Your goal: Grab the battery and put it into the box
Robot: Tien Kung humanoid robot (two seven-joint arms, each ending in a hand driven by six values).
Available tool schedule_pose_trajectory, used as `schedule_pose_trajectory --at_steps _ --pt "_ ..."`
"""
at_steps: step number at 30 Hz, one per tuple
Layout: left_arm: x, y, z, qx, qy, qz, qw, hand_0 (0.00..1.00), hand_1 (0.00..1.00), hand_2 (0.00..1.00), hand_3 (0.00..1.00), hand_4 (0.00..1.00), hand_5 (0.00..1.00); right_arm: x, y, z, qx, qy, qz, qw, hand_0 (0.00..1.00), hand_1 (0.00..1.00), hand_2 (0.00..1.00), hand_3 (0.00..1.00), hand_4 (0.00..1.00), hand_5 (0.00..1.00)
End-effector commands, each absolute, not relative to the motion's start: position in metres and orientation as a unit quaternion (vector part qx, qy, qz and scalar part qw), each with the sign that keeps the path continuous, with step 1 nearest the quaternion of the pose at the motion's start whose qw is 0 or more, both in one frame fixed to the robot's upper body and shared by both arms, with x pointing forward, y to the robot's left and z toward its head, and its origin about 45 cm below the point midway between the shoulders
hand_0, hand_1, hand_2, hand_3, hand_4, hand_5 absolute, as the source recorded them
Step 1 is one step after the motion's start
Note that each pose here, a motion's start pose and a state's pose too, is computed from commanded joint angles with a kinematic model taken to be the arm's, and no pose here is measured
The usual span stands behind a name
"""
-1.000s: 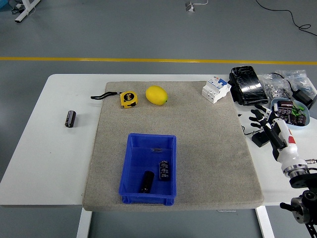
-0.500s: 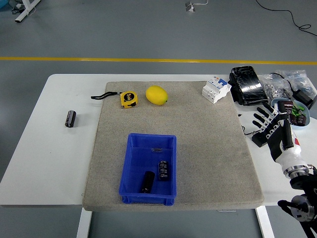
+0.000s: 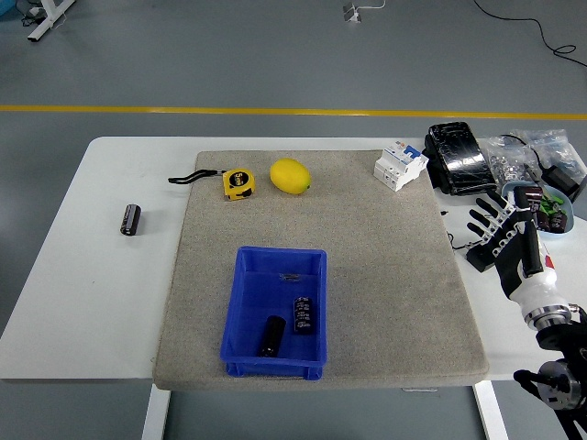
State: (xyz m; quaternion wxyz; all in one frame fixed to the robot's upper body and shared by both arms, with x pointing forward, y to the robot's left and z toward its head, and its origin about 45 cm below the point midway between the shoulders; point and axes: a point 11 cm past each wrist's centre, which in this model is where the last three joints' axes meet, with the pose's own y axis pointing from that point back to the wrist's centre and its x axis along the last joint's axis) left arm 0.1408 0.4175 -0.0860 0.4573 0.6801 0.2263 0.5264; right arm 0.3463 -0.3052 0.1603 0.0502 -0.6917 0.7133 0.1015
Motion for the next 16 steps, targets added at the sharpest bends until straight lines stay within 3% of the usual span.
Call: schedule_pose_trajectory --at_steps 1,6,7,16 --pt "0.1411 0.4173 -0.0859 0.68 0.226 0.526 0.458 0.61 0.56 0.628 0.615 0.618 0.666 0.3463 -0.3055 0.1606 -0.691 0.714 0.1 0.051 0.908 0.87 0.889 0.916 0.998 0.99" --pt "0.1421 0.4173 -0.0856 0.68 0.225 0.526 0.458 0.61 0.56 0.628 0.615 0.618 0.666 0.3463 -0.3069 0.1613 -0.692 0.715 0.092 0.051 0.908 0.87 0.889 0.916 0.998 0.99" --pt "0.1422 0.4172 -0.0856 0.68 0.225 0.526 0.459 0.609 0.559 0.628 0.616 0.617 0.665 0.3464 -0.3068 0.1615 -0.693 0.714 0.091 0.05 0.964 0.898 0.918 0.941 0.998 0.998" --pt "0.1422 0.4175 -0.0856 0.681 0.225 0.525 0.459 0.611 0.559 0.627 0.616 0.617 0.666 0.3464 -0.3033 0.1603 -0.704 0.705 0.084 0.041 0.998 0.914 0.932 0.958 0.998 0.998"
